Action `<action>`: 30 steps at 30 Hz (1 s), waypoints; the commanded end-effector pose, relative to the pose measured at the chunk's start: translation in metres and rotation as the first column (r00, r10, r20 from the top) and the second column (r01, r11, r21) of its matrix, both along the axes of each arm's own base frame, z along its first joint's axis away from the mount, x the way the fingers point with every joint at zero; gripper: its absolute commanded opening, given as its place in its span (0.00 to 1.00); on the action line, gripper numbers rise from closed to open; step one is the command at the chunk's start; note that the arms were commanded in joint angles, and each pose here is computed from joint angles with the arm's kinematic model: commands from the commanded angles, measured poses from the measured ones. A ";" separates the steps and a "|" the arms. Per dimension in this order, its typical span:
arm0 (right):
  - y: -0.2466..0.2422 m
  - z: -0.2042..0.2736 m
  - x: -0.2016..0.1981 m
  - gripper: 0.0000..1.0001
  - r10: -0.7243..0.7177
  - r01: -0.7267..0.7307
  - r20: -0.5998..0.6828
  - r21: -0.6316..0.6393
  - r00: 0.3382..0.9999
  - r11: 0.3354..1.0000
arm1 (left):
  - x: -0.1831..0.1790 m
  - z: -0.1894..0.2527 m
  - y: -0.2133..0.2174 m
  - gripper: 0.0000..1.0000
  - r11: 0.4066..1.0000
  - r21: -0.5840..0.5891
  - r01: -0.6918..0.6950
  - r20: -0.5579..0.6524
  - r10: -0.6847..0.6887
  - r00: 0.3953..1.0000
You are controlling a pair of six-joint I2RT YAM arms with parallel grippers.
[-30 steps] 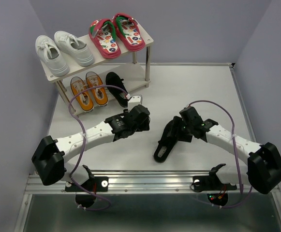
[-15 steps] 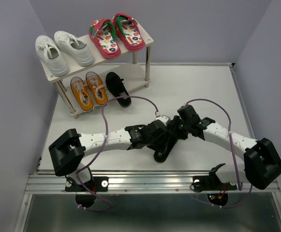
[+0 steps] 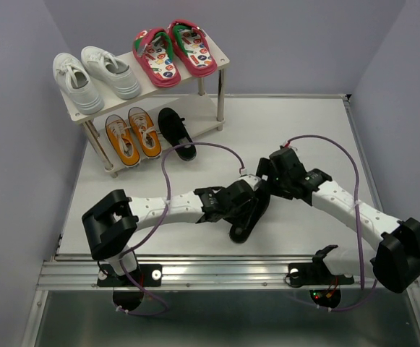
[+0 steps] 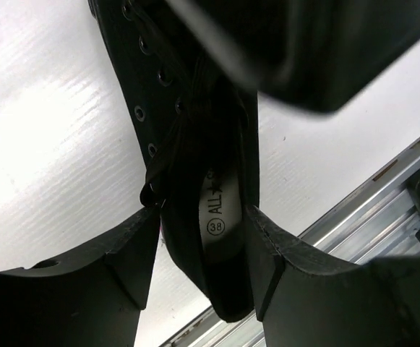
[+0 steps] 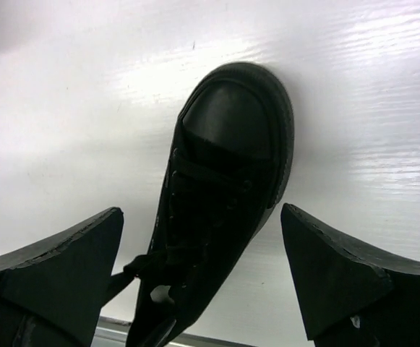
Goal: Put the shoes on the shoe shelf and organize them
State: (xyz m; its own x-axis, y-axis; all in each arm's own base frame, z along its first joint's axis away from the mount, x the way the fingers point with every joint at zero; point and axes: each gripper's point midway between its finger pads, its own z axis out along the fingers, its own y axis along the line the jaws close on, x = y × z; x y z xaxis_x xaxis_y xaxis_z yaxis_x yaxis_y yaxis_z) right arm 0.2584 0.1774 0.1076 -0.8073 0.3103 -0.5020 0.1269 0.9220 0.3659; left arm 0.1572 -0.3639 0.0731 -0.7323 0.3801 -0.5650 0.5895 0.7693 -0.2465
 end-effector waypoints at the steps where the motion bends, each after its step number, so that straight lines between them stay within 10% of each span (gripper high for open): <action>1: -0.012 0.041 0.017 0.96 -0.050 0.055 0.122 -0.036 0.991 0.998 | 0.006 0.027 -0.005 0.60 0.999 -0.046 0.012 0.055 -0.009 0.998; 28: -0.033 0.062 0.019 0.97 -0.116 0.131 0.191 -0.070 0.975 0.989 | 0.014 -0.018 0.005 0.51 1.000 0.013 -0.028 0.025 0.028 0.999; 30: -0.033 0.065 0.019 0.98 -0.121 0.137 0.197 -0.070 0.973 0.988 | 0.018 -0.020 0.004 0.37 0.999 0.025 -0.039 0.035 0.038 0.999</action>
State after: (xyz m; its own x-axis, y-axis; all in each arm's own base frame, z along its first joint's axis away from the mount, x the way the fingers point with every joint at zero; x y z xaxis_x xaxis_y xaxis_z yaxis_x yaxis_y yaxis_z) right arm 0.2704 0.1481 0.1473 -0.7048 0.3311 -0.6274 0.1728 0.9379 0.3009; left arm 0.1662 -0.3527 0.0500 -0.7433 0.3732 -0.5552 0.5642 0.7957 -0.2205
